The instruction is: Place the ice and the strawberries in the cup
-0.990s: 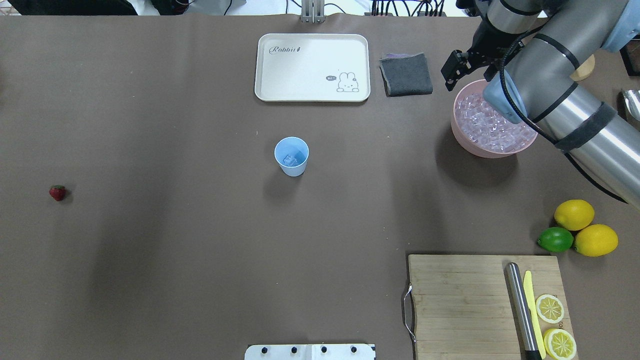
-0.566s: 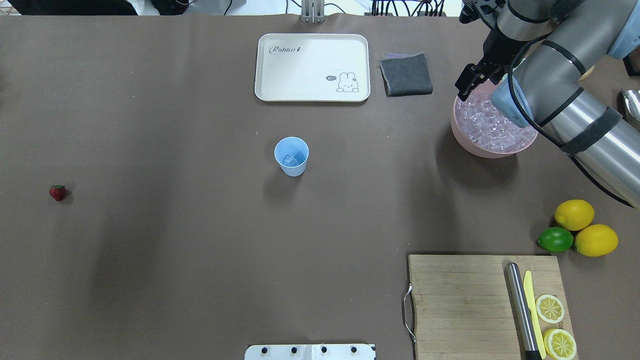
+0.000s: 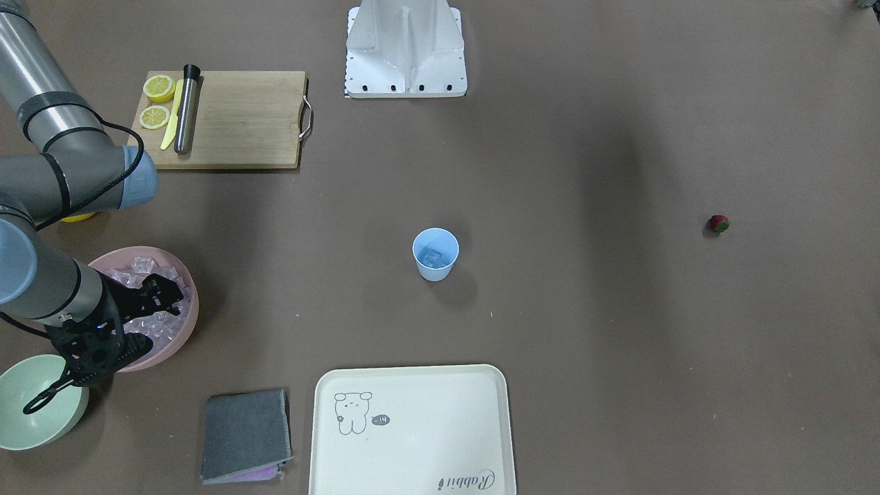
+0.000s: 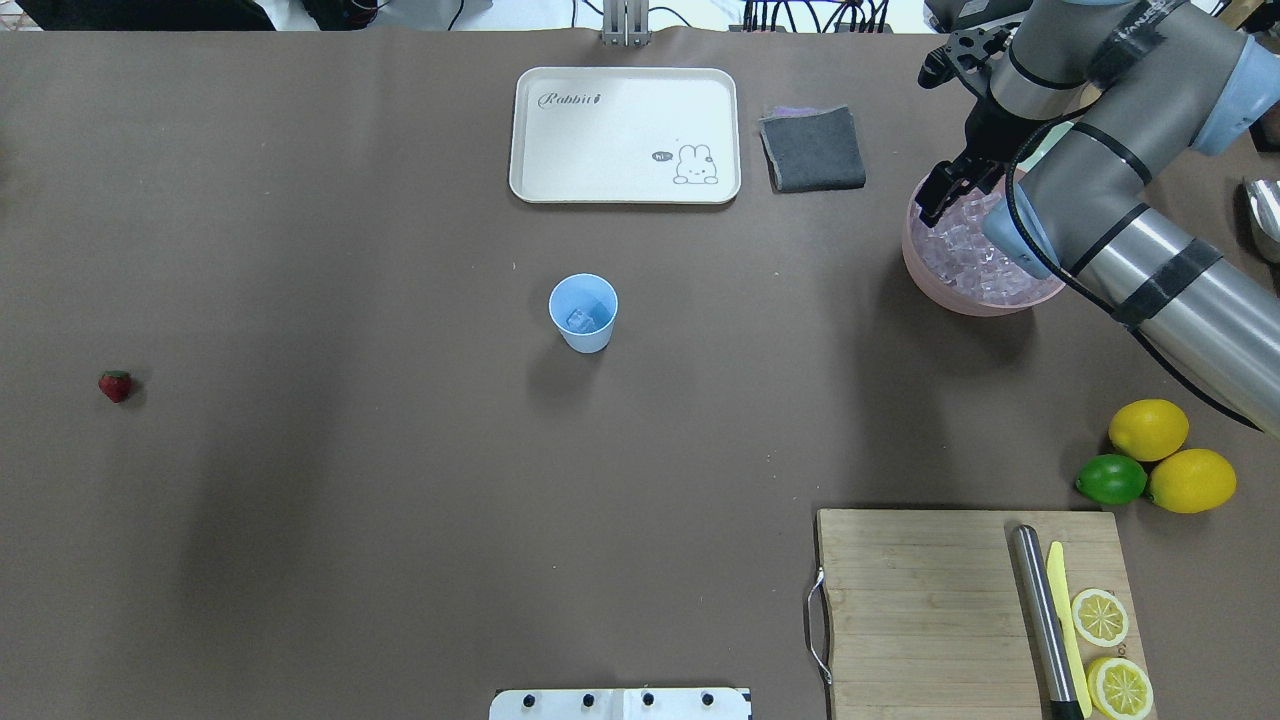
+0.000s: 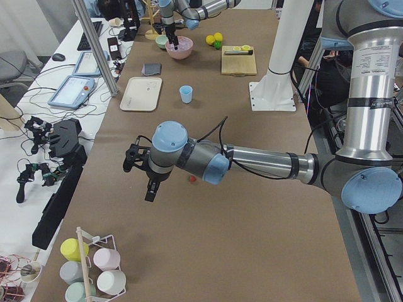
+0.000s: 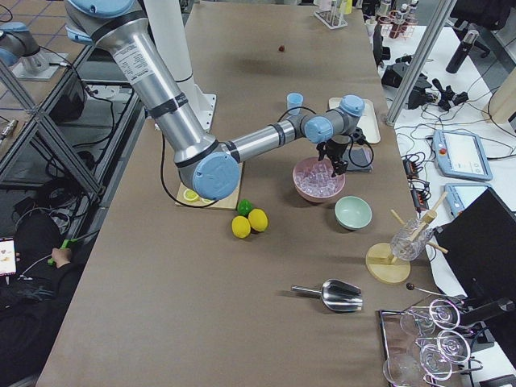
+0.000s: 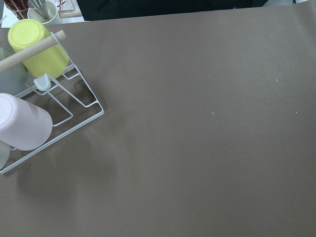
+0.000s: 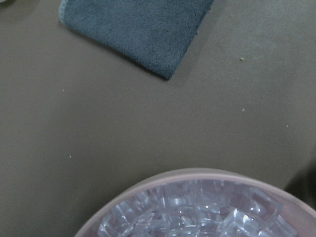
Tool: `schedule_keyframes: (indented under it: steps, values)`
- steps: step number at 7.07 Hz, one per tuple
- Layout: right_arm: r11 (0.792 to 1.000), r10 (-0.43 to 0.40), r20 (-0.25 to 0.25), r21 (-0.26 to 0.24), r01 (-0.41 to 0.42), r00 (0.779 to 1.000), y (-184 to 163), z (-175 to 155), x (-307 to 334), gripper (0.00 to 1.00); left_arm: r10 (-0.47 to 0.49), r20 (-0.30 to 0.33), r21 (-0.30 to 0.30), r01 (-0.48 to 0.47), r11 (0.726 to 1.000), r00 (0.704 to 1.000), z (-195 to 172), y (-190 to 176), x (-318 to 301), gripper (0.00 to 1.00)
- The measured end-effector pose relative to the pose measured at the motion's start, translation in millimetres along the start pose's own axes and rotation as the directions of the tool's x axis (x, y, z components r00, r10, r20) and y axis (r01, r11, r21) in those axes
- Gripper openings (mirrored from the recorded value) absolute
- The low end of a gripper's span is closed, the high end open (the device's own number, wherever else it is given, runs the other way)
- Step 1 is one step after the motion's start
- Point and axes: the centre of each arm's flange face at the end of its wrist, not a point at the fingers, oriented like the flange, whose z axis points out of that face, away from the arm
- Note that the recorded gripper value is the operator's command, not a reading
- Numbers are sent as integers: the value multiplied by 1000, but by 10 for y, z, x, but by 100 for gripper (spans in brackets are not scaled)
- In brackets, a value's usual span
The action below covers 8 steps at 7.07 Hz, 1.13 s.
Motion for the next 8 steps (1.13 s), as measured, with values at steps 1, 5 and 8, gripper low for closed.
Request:
schedule_keyframes:
  steps: [1, 5, 8]
  values:
    - [1000, 2, 4, -5, -2, 1000, 67, 38, 8, 94, 1, -1, 1, -1, 1000, 1000, -4, -2, 5, 98]
    - [1000, 12, 7, -24, -12, 1000, 251, 153, 29, 79, 8, -4, 7, -8, 1000, 1000, -39, -15, 46, 98]
    - [999, 5, 6, -38, -5, 1000, 245, 249, -35, 78, 8, -4, 7, -8, 1000, 1000, -42, -15, 50, 98]
